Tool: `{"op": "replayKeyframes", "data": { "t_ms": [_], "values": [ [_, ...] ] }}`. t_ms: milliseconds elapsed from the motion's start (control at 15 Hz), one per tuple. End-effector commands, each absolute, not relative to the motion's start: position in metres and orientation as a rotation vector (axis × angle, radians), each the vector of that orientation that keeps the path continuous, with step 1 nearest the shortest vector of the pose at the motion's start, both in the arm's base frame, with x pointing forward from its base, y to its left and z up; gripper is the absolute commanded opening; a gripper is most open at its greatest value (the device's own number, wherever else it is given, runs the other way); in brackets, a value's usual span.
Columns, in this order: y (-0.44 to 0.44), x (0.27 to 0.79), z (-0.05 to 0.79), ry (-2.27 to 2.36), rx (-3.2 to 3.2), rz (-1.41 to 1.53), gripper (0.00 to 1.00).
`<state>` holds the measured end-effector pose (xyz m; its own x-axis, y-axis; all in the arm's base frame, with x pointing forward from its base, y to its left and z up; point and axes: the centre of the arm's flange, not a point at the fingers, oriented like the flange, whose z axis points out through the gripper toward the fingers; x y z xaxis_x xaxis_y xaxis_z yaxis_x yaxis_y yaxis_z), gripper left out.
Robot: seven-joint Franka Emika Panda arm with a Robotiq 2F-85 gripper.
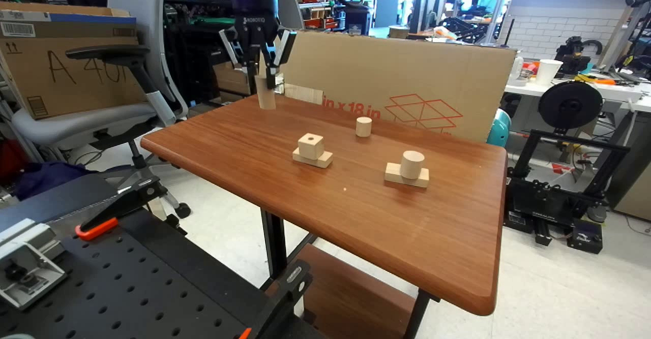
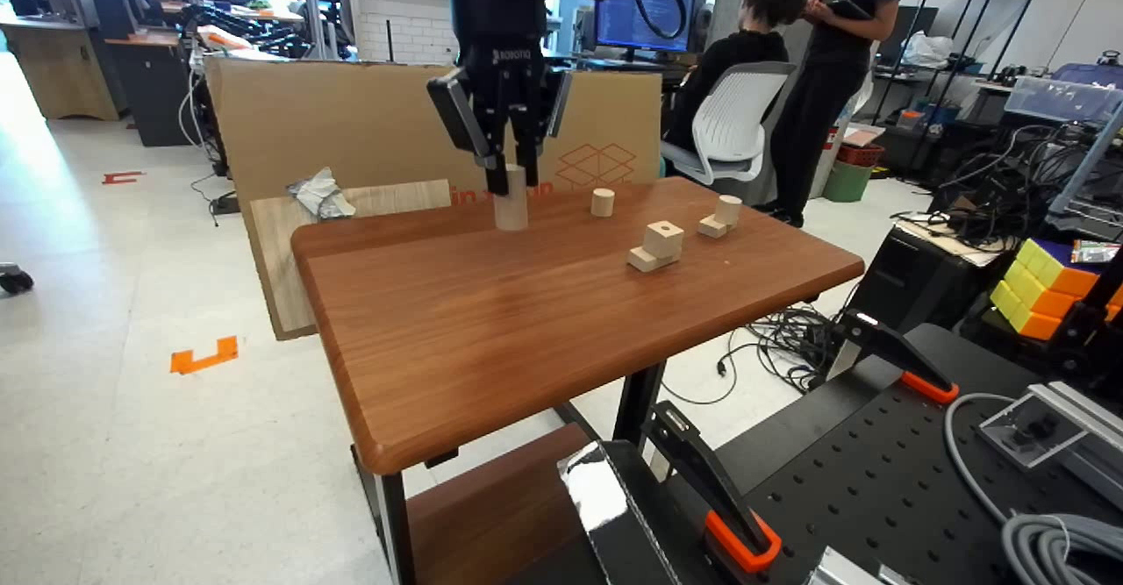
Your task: Move the cylindrical block forward
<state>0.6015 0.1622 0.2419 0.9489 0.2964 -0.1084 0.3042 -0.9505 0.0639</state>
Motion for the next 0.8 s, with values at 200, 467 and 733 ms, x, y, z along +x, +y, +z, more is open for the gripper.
{"op": "replayKeyframes", "data": {
  "t_ms": [200,467,733],
  "values": [
    [0.167,0.560,0.211,0.524,2.975,-0.257,0.11],
    [0.171,0.548,0.200,0.560,2.963,-0.294,0.11],
    [0.174,0.545,0.201,0.582,2.967,-0.294,0.62]
  ]
}}
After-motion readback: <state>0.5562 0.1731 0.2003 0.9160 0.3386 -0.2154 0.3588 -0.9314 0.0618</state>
